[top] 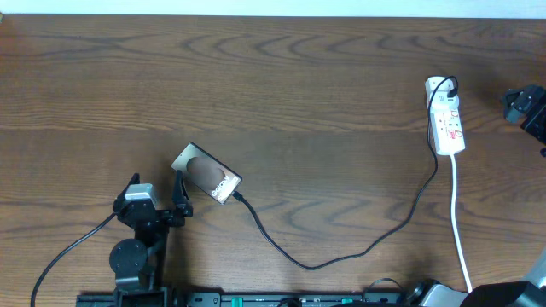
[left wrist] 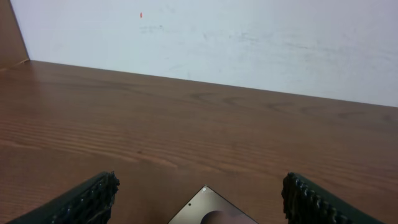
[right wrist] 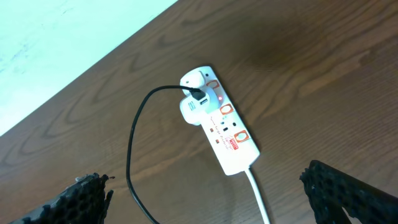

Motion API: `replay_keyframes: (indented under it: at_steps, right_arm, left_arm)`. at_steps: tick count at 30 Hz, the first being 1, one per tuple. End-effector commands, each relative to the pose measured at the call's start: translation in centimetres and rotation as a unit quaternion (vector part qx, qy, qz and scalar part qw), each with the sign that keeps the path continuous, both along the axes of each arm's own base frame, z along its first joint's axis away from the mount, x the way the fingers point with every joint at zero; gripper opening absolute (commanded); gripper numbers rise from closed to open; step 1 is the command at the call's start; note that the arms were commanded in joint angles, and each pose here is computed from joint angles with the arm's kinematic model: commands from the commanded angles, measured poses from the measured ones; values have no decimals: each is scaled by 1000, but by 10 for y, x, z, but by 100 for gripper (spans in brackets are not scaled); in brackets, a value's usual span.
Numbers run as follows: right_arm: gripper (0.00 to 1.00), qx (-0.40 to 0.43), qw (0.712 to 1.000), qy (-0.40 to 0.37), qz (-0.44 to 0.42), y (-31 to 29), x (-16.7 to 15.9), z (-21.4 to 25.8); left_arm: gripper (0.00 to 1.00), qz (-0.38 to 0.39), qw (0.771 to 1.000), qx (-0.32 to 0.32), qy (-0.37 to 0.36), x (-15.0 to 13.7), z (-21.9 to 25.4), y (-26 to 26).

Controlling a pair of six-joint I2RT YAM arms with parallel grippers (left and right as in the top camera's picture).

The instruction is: Plug charger to phone and switch on socket

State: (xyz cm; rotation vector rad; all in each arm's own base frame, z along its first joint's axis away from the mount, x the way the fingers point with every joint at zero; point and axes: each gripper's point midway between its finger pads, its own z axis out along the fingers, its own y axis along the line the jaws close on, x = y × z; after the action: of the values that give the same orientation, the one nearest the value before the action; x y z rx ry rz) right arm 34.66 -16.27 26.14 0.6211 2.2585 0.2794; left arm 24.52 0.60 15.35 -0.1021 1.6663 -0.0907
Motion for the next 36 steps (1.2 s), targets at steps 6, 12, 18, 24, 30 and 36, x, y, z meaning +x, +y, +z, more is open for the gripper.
replay_keyframes:
  at_steps: [6,12,18,24,30,36]
  right_arm:
    - [99,3,1000,-2,3,3,2,2]
    - [99,3,1000,-2,3,3,2,2]
    - [99,3,1000,-2,3,3,2,2]
    - [99,-2,1000,2,-3,0,1,1]
    - [99,-29,999,-16,-4,-3,6,4]
    - [99,-98,986,-122,65,39,36,17]
  left_arm:
    - [86,-6,1000,7,24,-1,-15,-1]
    - [86,-6,1000,7,24,-1,-15,-1]
    - [86,-6,1000,7,24,-1,-15,-1]
    - [86,-6,1000,7,24,-1,-15,-1]
    - [86,-6,1000,7,24,-1,-15,-1]
    - [86,-6,1000,7,24,-1,-15,-1]
